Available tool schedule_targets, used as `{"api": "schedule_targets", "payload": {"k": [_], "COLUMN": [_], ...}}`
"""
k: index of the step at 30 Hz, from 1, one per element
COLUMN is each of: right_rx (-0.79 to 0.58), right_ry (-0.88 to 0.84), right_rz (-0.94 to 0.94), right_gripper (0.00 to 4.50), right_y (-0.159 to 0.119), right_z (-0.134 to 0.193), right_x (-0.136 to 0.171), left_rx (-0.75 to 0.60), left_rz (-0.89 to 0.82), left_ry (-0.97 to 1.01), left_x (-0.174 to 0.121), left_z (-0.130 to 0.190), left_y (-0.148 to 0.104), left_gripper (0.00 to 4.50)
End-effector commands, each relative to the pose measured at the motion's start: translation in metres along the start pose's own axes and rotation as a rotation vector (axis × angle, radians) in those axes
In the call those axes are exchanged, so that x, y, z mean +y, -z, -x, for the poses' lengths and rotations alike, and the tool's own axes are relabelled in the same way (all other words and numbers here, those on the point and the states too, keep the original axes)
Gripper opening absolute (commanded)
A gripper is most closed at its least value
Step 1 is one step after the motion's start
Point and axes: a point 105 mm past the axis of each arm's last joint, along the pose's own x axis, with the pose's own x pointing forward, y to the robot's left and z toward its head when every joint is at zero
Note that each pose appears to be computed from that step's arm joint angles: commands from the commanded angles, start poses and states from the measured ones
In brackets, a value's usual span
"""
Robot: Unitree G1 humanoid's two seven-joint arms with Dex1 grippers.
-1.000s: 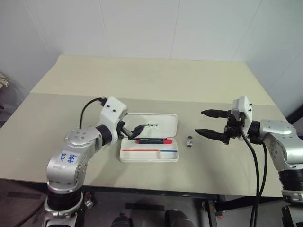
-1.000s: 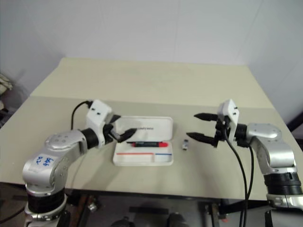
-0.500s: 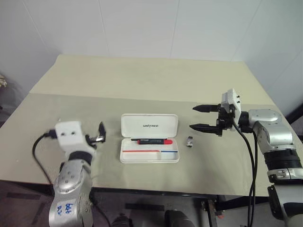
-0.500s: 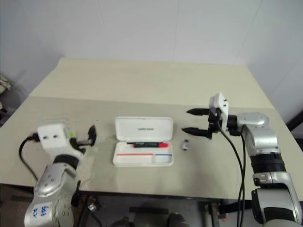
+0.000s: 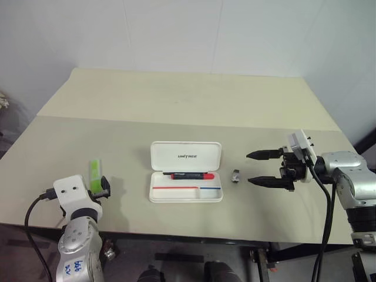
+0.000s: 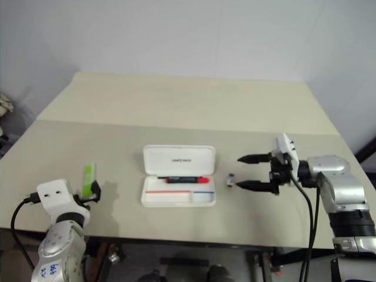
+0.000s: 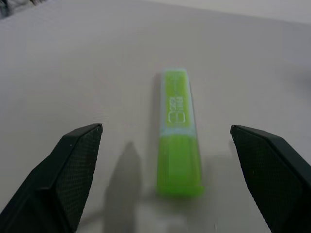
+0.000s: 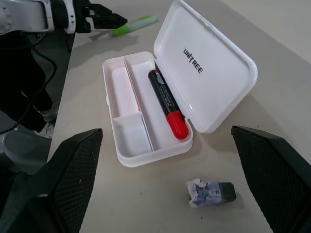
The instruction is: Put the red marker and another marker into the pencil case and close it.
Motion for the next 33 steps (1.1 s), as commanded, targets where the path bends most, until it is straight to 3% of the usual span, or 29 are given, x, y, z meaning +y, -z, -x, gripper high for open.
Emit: {"api": "schedule_targets", "payload": {"k": [1, 15, 33], "right_rx": [-0.045, -0.075, -0.109], "right_ry": [0.036, 0.091, 0.117], "right_rz": [0.061, 0.078, 0.094], "right_gripper": [4.5, 4.5, 4.5], "right_y": [-0.014, -0.018, -0.02], "right_z": [0.0, -0.005, -0.014], "right_x": [-0.003, -0.013, -0.021], "left_rx": [-0.043, 0.192, 0.163], "left_rz": [-0.009, -0.023, -0.046], "left_ry": [-0.02, 0.168, 0.178], "left_x": [0.01, -0.01, -0.012], "left_z": [-0.011, -0.044, -0.054], "left_y": [-0.013, 0.021, 0.011], "left_gripper": [4.49, 4.49, 4.49]}}
